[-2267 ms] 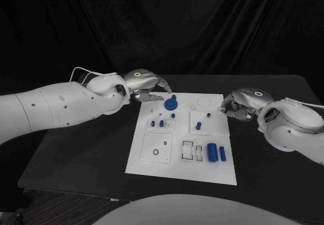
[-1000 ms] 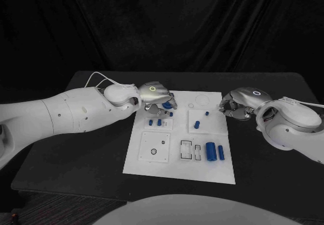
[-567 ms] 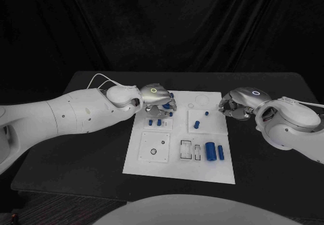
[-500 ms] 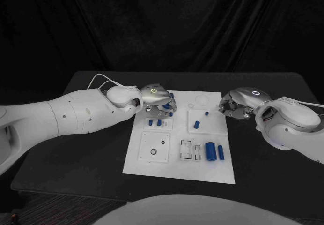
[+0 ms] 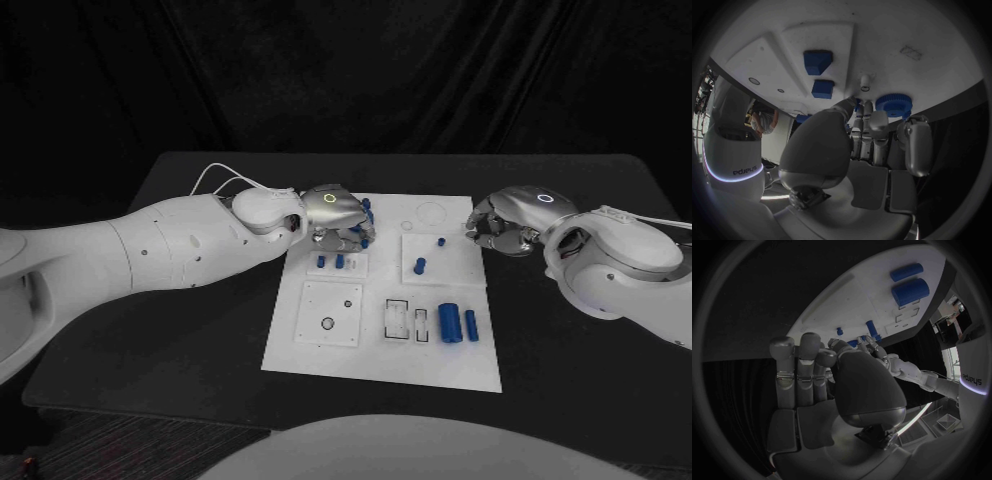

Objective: Assemble the parts on the task board

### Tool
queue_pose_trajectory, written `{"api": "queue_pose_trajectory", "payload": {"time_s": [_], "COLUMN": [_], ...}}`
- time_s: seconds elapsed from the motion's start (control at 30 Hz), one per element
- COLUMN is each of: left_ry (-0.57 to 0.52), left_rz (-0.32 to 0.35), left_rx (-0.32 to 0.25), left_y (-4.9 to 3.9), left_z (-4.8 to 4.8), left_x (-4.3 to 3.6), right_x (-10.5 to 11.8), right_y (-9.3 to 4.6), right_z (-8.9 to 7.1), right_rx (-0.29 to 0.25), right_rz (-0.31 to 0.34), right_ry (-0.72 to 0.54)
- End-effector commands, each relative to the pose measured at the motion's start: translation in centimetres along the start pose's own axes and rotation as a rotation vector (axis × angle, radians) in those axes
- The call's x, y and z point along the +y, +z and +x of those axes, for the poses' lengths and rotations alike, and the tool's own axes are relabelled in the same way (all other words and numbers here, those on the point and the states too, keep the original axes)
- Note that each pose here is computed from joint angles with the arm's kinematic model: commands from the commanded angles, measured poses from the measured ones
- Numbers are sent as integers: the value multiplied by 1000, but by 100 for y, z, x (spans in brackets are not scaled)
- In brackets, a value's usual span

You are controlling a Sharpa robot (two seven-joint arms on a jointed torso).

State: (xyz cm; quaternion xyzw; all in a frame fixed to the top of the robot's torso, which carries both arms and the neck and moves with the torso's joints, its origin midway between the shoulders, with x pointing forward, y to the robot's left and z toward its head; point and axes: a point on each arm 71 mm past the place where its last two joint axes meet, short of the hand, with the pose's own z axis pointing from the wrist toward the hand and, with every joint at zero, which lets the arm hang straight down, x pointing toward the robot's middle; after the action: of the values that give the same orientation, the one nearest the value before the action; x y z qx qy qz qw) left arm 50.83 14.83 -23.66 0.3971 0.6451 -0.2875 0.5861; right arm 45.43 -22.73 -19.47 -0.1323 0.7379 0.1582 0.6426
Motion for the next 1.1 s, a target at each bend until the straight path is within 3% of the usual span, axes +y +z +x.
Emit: {"api": "queue_pose_trajectory", "payload": {"time_s": [0.03,0.43,0.63,0.9,1.1], "left_ry": [-2,21,31,30,37], "left_rz": [12,64,64,27,-7], "left_rx": [-1,-75,-107,-132,-130], "left_y": [9,-1,-54,-254,-419], "left_z": [24,-8,-22,-53,-175], "left_x": [-24,-74,-63,-19,72], "right_x": [5,6,4,-15,-28], "right_y": [-2,1,-1,-20,-30], "right_z": [7,9,10,12,14], "right_rx": [0,1,3,8,13], "right_rz": [2,2,4,11,18], "right_ry": [-3,-4,-4,-5,-7]}}
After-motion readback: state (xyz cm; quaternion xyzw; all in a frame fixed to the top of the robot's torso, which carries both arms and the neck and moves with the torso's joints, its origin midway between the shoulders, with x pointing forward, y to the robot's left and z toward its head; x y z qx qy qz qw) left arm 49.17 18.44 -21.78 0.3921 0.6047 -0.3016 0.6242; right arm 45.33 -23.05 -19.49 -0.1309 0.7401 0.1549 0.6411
